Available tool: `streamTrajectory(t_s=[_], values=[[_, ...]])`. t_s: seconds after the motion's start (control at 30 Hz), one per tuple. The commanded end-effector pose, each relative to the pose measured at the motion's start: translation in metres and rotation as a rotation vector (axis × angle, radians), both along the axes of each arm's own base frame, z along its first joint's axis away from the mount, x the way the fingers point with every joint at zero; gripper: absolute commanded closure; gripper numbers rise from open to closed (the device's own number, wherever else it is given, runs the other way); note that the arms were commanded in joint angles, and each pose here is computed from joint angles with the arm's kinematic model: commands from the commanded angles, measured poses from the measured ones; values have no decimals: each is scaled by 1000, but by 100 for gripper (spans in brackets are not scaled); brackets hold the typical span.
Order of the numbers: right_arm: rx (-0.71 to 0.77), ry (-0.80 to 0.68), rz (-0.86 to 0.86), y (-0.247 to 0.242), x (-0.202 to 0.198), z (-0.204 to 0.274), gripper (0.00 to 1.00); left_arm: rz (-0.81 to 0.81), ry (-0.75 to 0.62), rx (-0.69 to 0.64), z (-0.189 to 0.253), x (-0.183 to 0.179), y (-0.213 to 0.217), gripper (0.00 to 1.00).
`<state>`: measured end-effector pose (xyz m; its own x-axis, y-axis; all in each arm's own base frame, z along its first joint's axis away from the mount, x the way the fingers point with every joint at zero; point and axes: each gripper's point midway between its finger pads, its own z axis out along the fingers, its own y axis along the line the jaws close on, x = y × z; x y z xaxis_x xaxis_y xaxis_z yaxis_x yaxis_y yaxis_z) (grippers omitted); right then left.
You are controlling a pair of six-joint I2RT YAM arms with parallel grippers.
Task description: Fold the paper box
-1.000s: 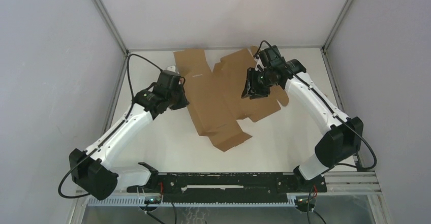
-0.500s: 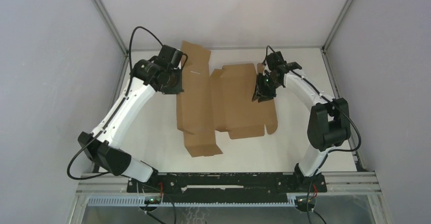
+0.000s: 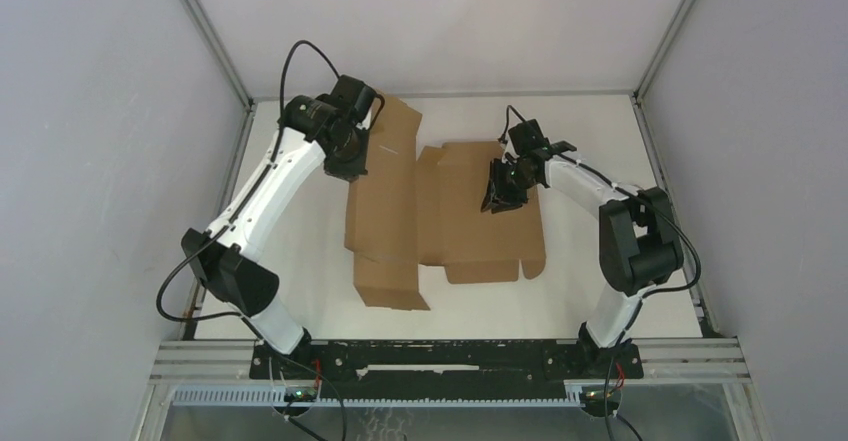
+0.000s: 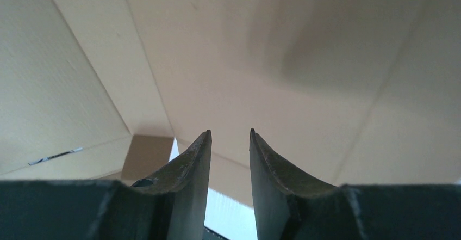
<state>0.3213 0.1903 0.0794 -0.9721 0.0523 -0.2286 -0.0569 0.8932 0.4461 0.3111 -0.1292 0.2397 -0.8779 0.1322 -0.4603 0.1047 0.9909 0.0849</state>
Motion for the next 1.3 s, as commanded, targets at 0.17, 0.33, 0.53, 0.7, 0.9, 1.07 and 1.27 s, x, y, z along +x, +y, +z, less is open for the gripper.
streamTrajectory(t_s=[0.17, 0.33, 0.53, 0.7, 0.9, 1.07, 1.27], values=[[33, -27, 29, 32, 14, -29, 62, -74, -44, 16, 13, 25, -20, 100], [42, 12, 34, 41, -7, -44, 62, -86, -53, 65, 7, 42, -26, 100], [142, 60, 42, 70, -38, -54, 63, -81, -104, 194, 8, 62, -24, 100], [236, 81, 71, 112, -59, -49, 64, -61, -146, 328, 11, 71, -12, 100], [385, 71, 84, 151, -74, -26, 64, -89, -242, 470, 25, 72, -13, 100], [523, -20, 51, 139, -53, 6, 62, -146, -334, 596, 43, 70, -30, 100], [608, -71, 10, 103, -21, 28, 61, -197, -381, 712, 47, 71, -46, 100]])
